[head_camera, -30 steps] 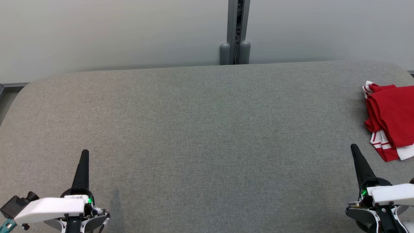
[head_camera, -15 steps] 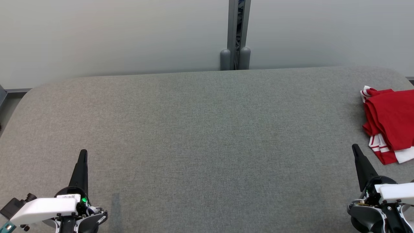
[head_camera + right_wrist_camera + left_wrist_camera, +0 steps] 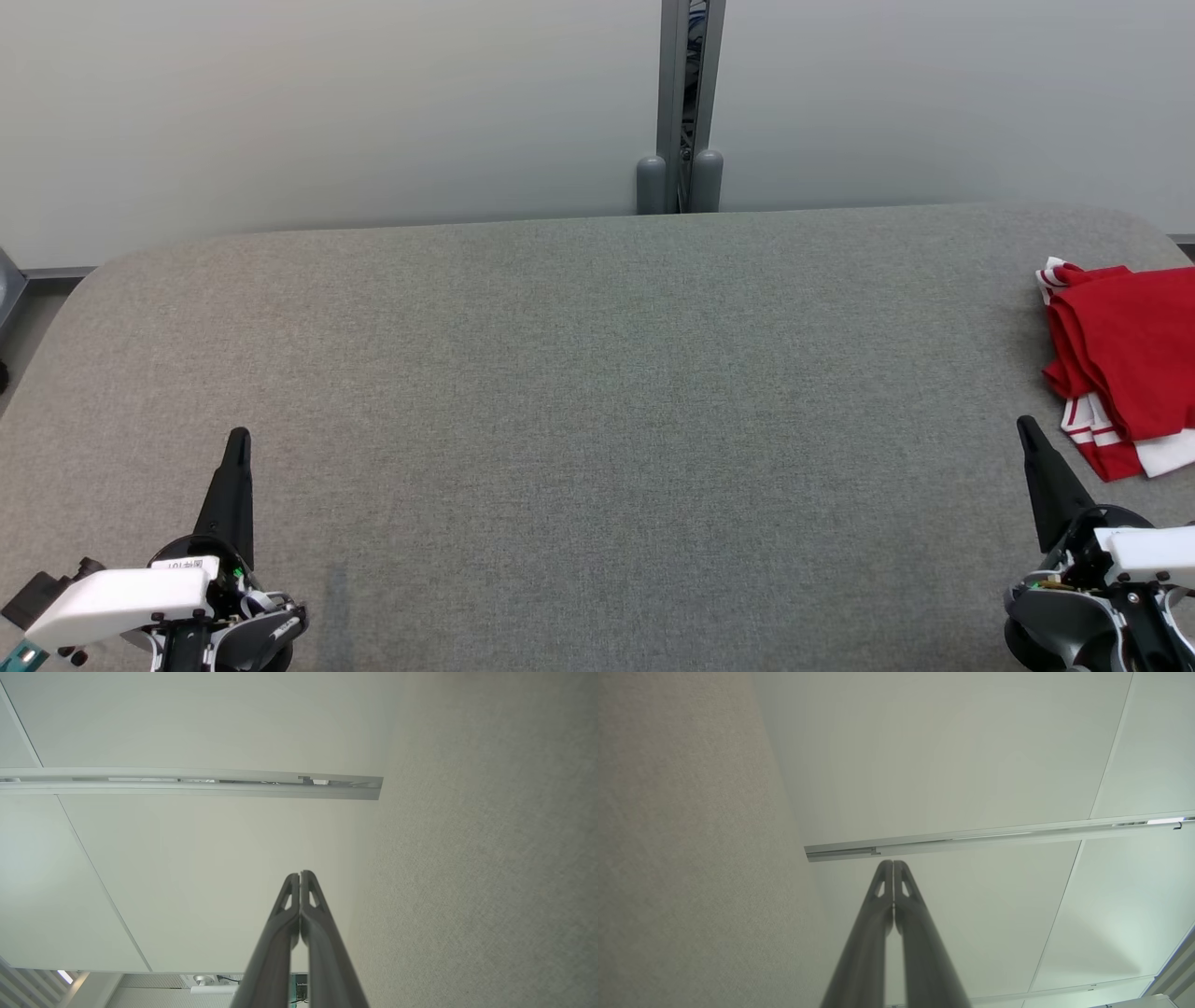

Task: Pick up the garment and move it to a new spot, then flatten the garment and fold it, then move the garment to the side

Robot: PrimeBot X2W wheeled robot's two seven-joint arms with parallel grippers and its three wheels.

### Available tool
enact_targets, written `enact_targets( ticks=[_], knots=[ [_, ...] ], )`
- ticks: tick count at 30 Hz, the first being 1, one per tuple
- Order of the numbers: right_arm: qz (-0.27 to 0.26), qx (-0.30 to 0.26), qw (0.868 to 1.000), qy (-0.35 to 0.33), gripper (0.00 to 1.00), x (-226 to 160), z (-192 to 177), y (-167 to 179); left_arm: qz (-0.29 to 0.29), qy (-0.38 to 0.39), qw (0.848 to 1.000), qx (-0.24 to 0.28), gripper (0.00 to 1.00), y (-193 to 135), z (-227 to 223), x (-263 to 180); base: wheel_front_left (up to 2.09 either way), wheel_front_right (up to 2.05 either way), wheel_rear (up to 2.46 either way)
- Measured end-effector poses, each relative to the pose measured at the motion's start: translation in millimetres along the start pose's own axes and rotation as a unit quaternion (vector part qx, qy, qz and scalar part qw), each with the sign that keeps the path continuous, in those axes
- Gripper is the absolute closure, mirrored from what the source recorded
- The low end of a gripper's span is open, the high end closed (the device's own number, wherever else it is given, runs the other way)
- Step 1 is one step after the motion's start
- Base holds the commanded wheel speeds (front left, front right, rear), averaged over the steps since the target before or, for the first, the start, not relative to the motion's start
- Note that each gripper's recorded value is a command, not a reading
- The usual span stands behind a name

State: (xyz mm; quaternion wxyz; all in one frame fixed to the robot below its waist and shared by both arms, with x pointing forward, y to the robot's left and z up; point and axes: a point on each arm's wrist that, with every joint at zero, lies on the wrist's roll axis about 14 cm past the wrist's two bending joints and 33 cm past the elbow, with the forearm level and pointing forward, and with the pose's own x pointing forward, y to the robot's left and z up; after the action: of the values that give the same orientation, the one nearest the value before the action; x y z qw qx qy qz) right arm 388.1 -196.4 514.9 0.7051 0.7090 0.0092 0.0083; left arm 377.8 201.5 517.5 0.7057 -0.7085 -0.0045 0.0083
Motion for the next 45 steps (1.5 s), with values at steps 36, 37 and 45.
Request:
enact_targets(
  ticks=[36, 37, 45],
  knots=[
    [-0.001, -0.001, 1.000, 0.000, 1.00, -0.4, -0.1, 0.8, 0.000, 0.000, 1.000, -0.001, 1.00, 0.0, 0.6, 0.2, 0.00, 0.00, 0.00],
    [-0.001, -0.002, 1.000, 0.000, 1.00, -0.3, 0.0, 0.8, 0.000, 0.000, 1.000, -0.001, 1.00, 0.0, 0.6, 0.2, 0.00, 0.00, 0.00],
    [-0.001, -0.002, 1.000, 0.001, 1.00, -0.4, -0.2, 0.8, 0.000, -0.001, 1.000, -0.001, 1.00, 0.1, 0.7, 0.2, 0.00, 0.00, 0.00]
  ],
)
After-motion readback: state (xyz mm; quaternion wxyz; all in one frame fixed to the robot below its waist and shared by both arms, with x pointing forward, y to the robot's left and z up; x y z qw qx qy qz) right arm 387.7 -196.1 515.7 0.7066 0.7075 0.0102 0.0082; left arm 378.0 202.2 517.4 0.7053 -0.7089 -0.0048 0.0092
